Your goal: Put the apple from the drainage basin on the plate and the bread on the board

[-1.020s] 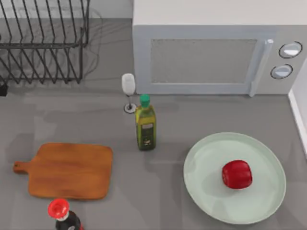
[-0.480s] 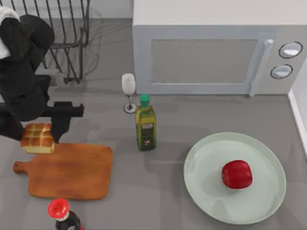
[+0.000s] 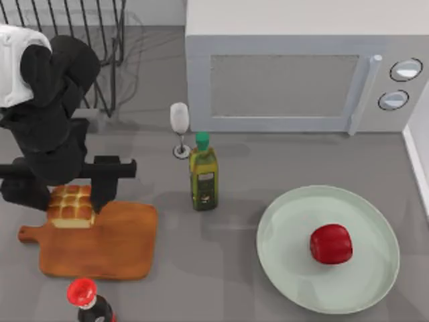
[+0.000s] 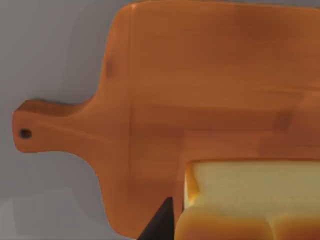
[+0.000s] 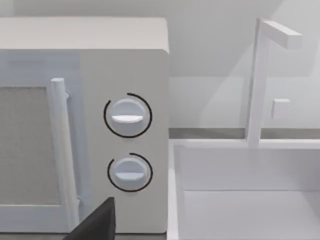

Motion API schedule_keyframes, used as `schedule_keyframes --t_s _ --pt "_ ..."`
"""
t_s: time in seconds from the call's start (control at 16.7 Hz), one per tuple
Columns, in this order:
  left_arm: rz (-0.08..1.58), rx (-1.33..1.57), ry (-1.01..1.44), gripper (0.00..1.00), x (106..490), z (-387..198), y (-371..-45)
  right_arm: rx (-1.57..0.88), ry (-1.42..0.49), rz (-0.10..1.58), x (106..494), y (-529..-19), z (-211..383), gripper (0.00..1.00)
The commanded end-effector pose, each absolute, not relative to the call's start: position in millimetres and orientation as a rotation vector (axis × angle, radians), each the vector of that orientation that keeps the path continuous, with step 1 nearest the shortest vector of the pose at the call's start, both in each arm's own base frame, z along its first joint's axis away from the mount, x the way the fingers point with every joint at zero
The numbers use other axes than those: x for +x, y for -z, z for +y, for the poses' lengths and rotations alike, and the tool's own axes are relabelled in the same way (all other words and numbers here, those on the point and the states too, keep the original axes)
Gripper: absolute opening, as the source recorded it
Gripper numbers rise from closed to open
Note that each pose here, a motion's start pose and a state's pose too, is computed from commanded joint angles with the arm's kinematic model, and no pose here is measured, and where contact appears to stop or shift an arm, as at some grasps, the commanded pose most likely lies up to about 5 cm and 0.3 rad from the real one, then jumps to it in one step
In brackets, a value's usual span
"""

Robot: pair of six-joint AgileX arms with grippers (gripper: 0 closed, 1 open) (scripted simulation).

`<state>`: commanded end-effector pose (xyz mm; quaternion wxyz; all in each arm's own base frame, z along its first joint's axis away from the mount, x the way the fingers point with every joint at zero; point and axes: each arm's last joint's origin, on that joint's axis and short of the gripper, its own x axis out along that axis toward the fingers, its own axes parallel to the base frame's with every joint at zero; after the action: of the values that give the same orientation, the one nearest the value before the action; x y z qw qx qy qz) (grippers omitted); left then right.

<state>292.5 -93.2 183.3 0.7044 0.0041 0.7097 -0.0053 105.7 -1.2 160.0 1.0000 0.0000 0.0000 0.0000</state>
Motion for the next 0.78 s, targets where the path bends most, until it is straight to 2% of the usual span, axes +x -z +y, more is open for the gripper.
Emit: schedule_keyframes --t_s 0.78 --pt "1.535 -0.001 0.023 0.0 294 -95 -160 0.0 0.0 0.0 106 -160 -1 1.0"
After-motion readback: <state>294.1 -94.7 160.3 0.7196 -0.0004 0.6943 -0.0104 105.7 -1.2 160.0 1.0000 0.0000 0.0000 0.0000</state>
